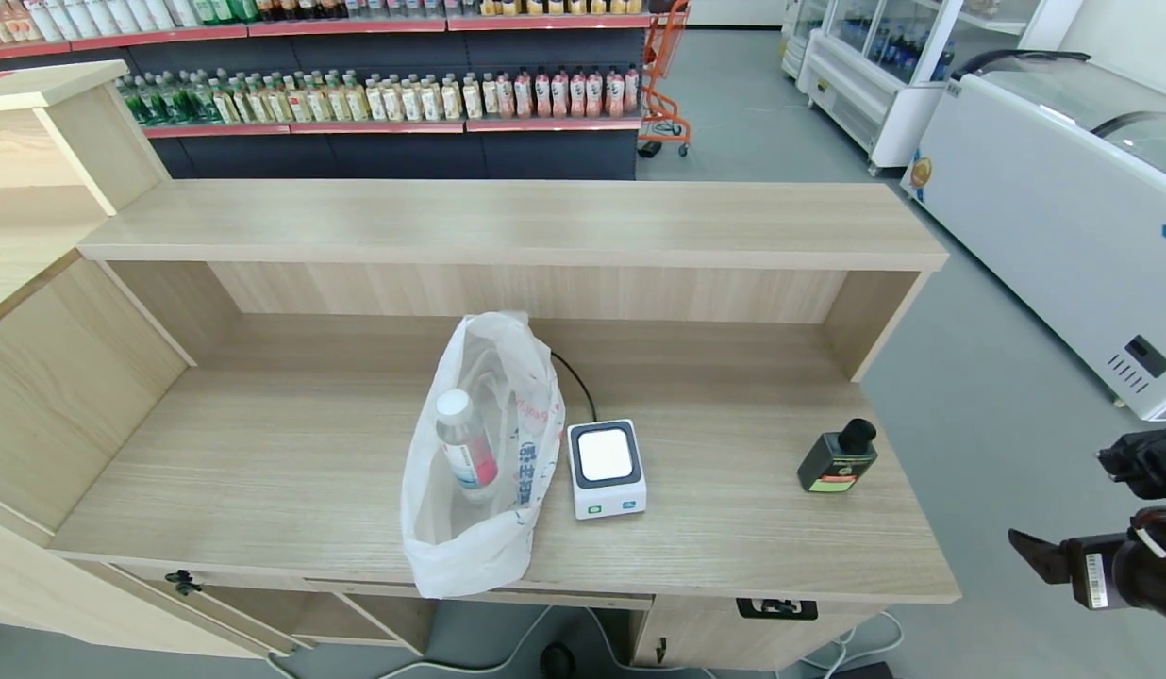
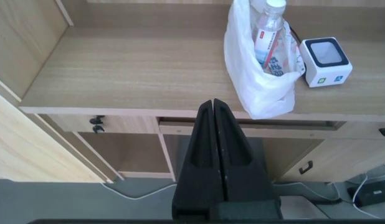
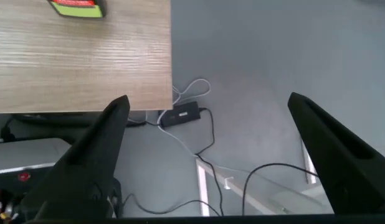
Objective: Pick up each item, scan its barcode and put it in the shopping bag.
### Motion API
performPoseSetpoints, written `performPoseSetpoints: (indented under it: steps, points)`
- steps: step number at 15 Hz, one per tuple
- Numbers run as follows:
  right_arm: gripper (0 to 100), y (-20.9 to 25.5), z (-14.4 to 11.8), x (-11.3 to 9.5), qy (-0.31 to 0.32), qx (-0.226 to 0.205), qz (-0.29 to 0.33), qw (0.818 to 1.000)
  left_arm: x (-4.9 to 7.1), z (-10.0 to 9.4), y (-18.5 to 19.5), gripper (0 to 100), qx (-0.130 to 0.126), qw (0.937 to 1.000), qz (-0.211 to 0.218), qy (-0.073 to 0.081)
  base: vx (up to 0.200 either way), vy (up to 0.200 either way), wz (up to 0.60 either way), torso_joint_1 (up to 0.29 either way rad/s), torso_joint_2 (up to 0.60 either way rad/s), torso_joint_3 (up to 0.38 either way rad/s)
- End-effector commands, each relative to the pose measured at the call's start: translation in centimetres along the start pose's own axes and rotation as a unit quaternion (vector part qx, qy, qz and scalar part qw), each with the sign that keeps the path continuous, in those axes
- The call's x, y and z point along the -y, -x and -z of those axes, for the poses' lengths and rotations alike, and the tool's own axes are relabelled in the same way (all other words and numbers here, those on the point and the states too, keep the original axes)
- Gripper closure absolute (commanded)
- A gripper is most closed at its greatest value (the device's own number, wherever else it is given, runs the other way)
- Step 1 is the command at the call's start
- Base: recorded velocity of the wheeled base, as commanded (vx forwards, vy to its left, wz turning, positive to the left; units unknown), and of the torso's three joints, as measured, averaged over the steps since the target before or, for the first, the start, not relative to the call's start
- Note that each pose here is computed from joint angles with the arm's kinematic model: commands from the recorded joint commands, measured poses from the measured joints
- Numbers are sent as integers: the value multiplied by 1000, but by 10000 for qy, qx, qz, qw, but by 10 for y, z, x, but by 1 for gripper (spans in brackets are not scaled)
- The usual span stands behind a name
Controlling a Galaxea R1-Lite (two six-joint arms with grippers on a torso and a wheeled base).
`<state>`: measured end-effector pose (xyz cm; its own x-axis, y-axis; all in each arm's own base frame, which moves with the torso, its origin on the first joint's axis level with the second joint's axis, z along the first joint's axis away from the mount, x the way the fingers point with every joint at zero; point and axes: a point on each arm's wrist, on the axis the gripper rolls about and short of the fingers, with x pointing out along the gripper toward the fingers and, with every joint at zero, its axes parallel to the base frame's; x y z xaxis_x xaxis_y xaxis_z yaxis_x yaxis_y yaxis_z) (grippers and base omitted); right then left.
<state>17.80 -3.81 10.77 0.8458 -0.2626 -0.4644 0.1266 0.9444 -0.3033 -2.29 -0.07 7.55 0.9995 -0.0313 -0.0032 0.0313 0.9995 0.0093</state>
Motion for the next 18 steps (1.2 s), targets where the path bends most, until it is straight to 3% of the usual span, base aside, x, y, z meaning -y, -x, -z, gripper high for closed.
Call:
performPoseSetpoints:
  steps: [1, 5, 9, 13, 18]
  points:
    - [0, -36, -1, 1, 304, -434, 38, 9986, 0, 0, 0, 100, -7, 10000, -3, 1, 0, 0, 0, 0, 0, 0]
    - [0, -86, -16, -10, 776, -44, -56, 9970, 0, 0, 0, 100, 8, 10000, -3, 1, 0, 0, 0, 0, 0, 0]
    - [0, -118, -18, -27, 910, -33, -482, 9947, 0, 0, 0, 100, -7, 10000, -3, 1, 0, 0, 0, 0, 0, 0]
    - [0, -129, -16, -49, 1055, -45, -868, 9906, 0, 0, 0, 100, -7, 10000, -3, 1, 0, 0, 0, 0, 0, 0]
    - [0, -147, -34, -62, 1144, 290, -926, 9887, 0, 0, 0, 100, -7, 10000, -3, 1, 0, 0, 0, 0, 0, 0]
